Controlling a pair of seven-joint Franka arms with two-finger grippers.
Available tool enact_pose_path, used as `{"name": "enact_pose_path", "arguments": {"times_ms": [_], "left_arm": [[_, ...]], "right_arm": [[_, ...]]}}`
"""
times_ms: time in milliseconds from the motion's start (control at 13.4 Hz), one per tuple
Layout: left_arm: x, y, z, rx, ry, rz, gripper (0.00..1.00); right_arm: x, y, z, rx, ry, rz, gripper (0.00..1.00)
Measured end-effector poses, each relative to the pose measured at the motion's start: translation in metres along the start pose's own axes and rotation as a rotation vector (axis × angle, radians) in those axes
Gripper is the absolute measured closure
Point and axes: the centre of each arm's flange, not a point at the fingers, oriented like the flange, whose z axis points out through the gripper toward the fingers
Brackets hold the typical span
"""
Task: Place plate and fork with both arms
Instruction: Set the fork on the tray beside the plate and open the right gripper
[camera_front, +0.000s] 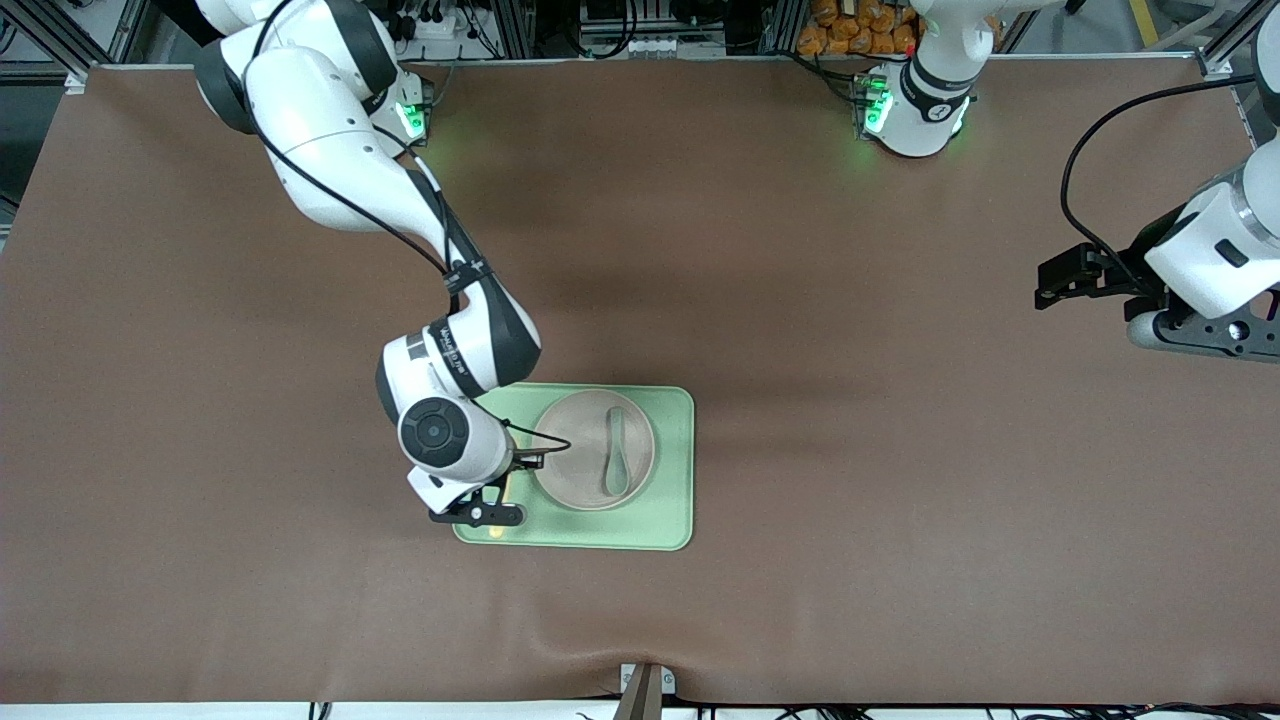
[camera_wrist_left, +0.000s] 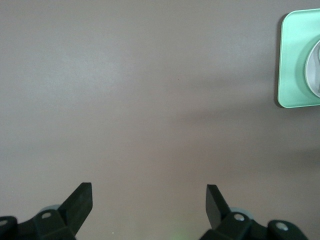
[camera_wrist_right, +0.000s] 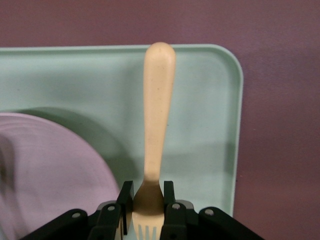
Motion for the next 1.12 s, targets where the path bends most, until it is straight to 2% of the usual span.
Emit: {"name": "enact_pose_path", "arguments": {"times_ms": [299, 524, 748, 898, 973, 1122], "left_arm": [[-0.016, -0.005, -0.023, 0.010, 0.023, -0.013, 0.00], [-0.037, -0.023, -0.050, 0.021, 0.049, -0.046, 0.00], [-0.040, -0.020, -0.054, 0.023, 0.053, -0.041, 0.00], [-0.040, -0.018, -0.053, 0.023, 0.051, -0.038, 0.00], [-0.041, -0.017, -0.054, 0.024, 0.054, -0.037, 0.00], [-0.045, -0.017, -0.058, 0.030, 0.052, -0.042, 0.00]], "right_arm": [[-0.006, 0.004, 0.020, -0.025, -0.037, -0.015, 0.72], [-0.009, 0.005, 0.033, -0.032, -0.033, -0.022, 0.72], [-0.012, 0.005, 0.046, -0.033, -0.032, -0.024, 0.72], [-0.012, 0.005, 0.044, -0.033, -0.030, -0.025, 0.67], [-0.012, 0.004, 0.040, -0.030, -0.025, -0.025, 0.59], [-0.013, 0.005, 0.020, -0.029, -0.023, -0.025, 0.37]]}}
